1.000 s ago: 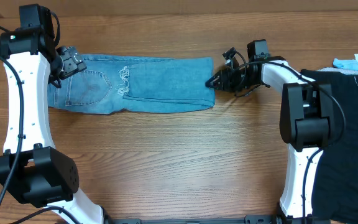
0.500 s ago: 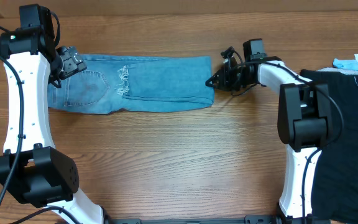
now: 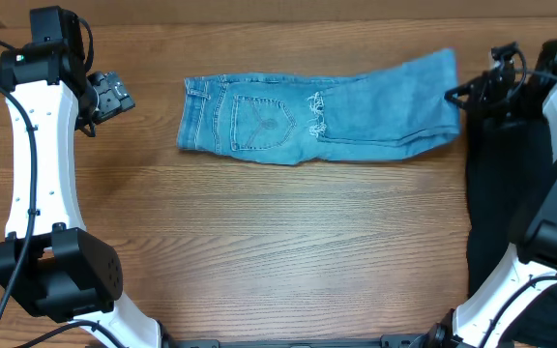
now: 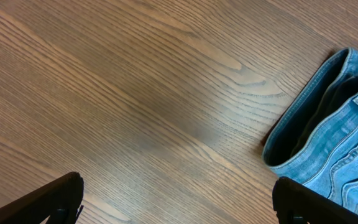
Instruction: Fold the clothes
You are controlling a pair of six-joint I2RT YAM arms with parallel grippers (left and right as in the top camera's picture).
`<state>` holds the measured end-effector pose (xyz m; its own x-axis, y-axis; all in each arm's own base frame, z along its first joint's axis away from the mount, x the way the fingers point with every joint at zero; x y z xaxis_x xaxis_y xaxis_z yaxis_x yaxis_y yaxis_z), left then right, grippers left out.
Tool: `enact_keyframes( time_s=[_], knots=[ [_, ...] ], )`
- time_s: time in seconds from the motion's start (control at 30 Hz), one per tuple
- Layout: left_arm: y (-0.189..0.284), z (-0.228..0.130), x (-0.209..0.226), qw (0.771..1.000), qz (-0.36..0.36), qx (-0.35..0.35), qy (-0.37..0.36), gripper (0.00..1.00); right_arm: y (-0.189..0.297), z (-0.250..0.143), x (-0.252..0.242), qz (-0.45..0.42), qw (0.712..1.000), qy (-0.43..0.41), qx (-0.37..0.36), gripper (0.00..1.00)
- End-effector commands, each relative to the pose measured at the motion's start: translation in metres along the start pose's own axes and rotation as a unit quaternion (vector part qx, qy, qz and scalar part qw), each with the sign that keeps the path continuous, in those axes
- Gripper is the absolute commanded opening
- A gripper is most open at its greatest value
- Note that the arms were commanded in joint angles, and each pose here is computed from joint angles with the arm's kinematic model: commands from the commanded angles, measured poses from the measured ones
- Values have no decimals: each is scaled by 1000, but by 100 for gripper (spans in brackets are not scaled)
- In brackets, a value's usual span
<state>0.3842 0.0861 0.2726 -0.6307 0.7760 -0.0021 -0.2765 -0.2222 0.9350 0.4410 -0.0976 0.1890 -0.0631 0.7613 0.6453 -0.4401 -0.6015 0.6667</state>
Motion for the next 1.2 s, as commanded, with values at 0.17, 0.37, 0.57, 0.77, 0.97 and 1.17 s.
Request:
enact_keyframes(
  time_s=[0.17,0.37,0.57,0.77,0.97,1.17],
  knots=[
    [-2,1,1,1000,7,-2,2,100,29,42,202,65,982,171,-42,4],
    [-2,1,1,1000,7,-2,2,100,-44,-3,269,-7,975,220,31,4],
    [-2,1,1,1000,7,-2,2,100,-110,-38,304,11,973,213,86,4],
    [-2,1,1,1000,7,-2,2,100,-161,-49,332,45,980,181,72,4],
    [-2,1,1,1000,7,-2,2,100,-208,-62,362,90,980,169,47,4],
    [-2,1,1,1000,7,-2,2,100,-250,-88,372,66,979,189,38,4]
  ],
)
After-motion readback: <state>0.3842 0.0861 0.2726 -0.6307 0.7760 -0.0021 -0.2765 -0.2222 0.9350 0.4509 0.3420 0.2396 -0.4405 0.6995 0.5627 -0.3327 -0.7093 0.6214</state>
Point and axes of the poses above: each gripper's point midway between its finger pads, its own y axis back along the fingers, its own x axis along the line the jaws close on, z = x × y, the point moved 8 cm from there along y, back along the fingers, and after that the axes turned 5 degrees about y, right-handed, at the moved point
